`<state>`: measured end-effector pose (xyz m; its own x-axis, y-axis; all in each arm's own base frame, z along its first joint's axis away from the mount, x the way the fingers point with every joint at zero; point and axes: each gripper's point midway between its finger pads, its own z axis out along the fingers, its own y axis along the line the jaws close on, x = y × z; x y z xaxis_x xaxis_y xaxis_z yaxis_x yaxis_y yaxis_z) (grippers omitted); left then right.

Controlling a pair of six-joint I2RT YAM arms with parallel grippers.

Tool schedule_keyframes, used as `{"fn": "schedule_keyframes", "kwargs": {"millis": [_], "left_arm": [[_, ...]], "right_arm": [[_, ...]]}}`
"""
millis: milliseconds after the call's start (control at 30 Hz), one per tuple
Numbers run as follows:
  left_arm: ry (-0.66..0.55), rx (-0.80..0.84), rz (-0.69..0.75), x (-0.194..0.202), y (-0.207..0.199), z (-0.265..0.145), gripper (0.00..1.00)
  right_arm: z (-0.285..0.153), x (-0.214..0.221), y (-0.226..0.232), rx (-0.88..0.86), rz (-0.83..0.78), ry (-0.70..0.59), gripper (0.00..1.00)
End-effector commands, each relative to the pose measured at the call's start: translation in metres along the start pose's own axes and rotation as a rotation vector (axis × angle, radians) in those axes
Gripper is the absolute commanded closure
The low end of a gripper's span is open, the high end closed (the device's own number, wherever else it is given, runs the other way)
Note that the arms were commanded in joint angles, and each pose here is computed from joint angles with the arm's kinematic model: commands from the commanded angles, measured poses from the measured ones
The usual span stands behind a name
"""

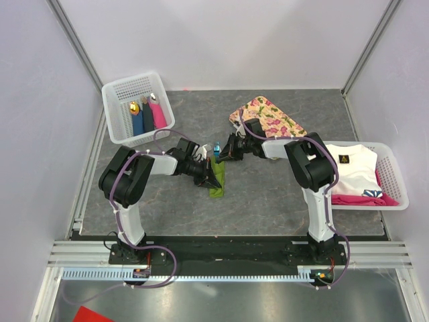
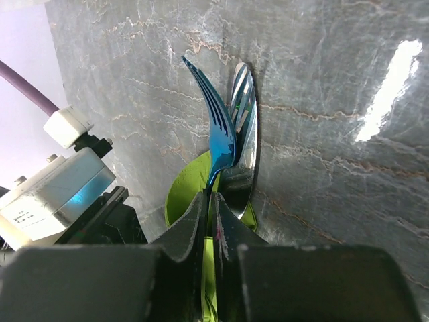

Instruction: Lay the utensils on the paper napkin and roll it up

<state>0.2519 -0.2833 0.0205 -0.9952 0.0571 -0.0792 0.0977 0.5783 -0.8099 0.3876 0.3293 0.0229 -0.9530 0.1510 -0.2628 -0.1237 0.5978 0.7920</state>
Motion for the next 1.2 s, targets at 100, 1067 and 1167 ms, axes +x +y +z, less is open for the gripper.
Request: {"fn": "schedule_keyframes", "kwargs": {"millis": [100,1067,1167], "left_arm": [[-0.004,-0.086,0.018,0.000,0.024,0.003,0.98],[-0.011,-0.106,0.000,0.000,0.030,0.003,0.98],[-0.009,-0.109,-0.010,0.001,0.032,0.003,0.98]], "right_arm": [[0.001,-0.004,-0.018,0.099,-0.047,-0.019,0.92],[0.001,0.000,-0.014,0.270,-0.203,-0.008,0.96],[-0.002,-0.004,-0.005,0.257,-0.234,-0.013,0.96]]}}
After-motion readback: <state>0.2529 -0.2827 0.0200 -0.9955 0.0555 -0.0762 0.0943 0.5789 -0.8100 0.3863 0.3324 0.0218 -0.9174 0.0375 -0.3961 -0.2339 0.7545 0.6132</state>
